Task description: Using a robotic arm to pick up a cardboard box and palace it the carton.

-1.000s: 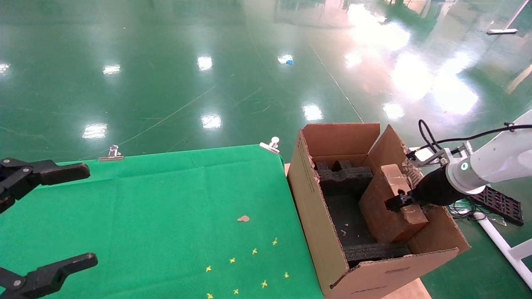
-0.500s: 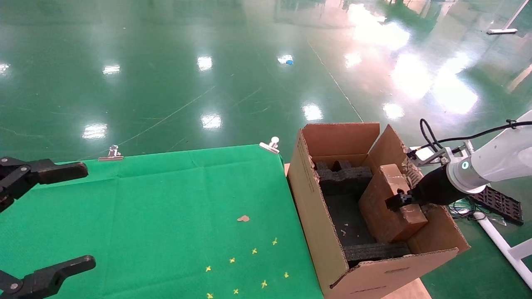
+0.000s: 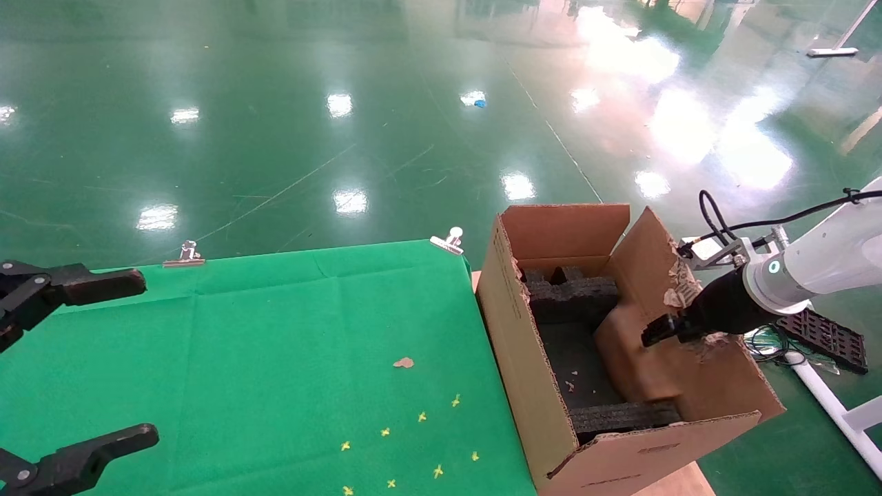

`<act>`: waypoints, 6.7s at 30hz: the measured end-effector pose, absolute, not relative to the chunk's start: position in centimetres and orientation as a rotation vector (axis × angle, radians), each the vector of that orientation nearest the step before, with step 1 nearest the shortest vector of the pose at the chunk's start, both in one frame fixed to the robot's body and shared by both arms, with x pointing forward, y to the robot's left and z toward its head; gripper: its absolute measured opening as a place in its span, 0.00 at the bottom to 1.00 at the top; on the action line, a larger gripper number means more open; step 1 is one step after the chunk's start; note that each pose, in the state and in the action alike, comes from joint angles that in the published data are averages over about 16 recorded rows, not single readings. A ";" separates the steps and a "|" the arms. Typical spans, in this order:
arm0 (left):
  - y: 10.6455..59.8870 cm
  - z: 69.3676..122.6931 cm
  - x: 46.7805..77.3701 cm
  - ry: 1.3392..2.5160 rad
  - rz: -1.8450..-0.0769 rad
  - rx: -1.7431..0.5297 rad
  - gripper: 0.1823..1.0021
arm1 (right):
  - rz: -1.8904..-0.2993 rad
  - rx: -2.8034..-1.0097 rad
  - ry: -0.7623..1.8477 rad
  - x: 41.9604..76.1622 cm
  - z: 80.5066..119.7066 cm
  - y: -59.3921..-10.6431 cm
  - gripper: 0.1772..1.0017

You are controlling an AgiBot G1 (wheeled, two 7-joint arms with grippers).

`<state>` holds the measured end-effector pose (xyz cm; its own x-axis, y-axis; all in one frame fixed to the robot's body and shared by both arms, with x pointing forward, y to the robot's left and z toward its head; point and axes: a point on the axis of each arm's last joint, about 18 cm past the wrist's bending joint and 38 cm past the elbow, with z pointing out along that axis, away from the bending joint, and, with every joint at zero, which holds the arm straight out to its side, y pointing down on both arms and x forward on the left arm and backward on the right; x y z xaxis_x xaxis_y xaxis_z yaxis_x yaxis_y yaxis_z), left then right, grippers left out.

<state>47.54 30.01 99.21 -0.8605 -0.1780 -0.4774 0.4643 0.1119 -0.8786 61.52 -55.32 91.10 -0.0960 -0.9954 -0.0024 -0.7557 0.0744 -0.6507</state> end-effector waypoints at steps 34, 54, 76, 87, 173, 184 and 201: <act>30.0 99.2 47.6 1.924 -1.799 0.277 1.00 | -1.020 -1.748 1.194 59.5 112.0 -50.5 1.00; 30.0 99.2 47.6 1.924 -1.799 0.277 1.00 | -0.696 -1.854 0.643 61.3 104.8 -38.7 1.00; 30.0 99.2 47.6 1.924 -1.799 0.277 1.00 | -0.534 -1.728 0.107 55.0 100.7 -31.7 1.00; 30.0 99.2 47.6 1.924 -1.799 0.277 1.00 | -0.536 -1.637 -0.122 50.2 99.7 -30.5 1.00; 30.0 99.2 47.6 1.924 -1.800 0.276 1.00 | -0.551 -1.597 -0.226 47.6 99.2 -30.2 1.00; 30.0 99.2 47.6 1.924 -1.800 0.276 1.00 | -0.551 -1.597 -0.227 47.6 99.2 -30.2 1.00; 30.0 99.2 47.6 1.924 -1.800 0.276 1.00 | -0.551 -1.597 -0.227 47.6 99.2 -30.2 1.00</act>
<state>47.56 30.04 99.21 -0.8606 -0.1789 -0.4768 0.4639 0.1113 -0.8789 47.62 -30.22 99.22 0.8613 -0.1796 0.4752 0.4618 -0.1132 -0.8797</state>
